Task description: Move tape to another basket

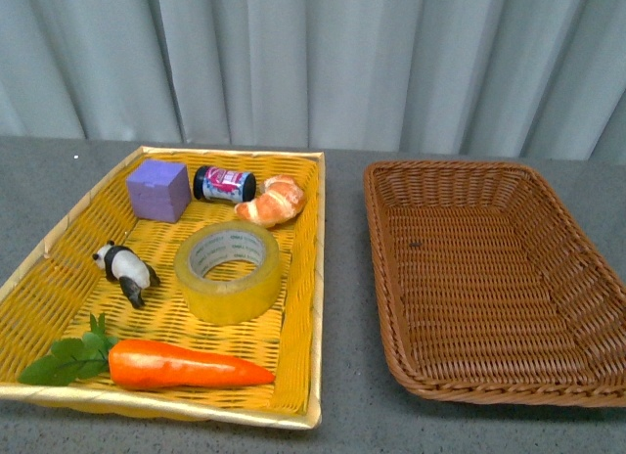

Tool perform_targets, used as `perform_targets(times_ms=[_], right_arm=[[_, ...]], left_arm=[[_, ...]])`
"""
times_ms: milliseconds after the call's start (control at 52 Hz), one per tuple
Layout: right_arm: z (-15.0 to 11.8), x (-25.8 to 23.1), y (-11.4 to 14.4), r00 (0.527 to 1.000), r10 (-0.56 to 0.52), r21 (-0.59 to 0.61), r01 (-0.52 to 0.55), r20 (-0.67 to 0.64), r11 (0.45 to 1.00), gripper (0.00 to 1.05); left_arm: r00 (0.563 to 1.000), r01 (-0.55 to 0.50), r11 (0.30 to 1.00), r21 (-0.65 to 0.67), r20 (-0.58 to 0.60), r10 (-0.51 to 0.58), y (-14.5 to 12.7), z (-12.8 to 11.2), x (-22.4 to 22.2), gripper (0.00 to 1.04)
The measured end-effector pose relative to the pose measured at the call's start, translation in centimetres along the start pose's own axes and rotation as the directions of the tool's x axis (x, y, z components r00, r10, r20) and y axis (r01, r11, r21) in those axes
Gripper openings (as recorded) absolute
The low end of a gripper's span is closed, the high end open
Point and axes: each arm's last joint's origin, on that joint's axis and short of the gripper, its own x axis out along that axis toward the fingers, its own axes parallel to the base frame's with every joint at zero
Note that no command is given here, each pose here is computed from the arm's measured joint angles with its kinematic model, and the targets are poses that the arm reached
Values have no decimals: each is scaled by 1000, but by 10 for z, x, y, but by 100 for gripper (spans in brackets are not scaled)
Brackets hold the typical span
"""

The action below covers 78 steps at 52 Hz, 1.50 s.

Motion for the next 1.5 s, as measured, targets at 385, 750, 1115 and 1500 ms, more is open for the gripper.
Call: perform_targets(times_ms=[385,750,1115,1500], right_arm=[[0,0,0,1000,0,0,0,0,1000,96],[0,0,0,1000,0,0,0,0,1000,96],[0,0,0,1000,0,0,0,0,1000,96],[0,0,0,1000,0,0,0,0,1000,96]], left_arm=[[1000,0,1000,0,0,0,0,0,0,98],[1000,0,1000,0,0,0,0,0,0,98],[1000,0,1000,0,0,0,0,0,0,98],[1000,0,1000,0,0,0,0,0,0,98]])
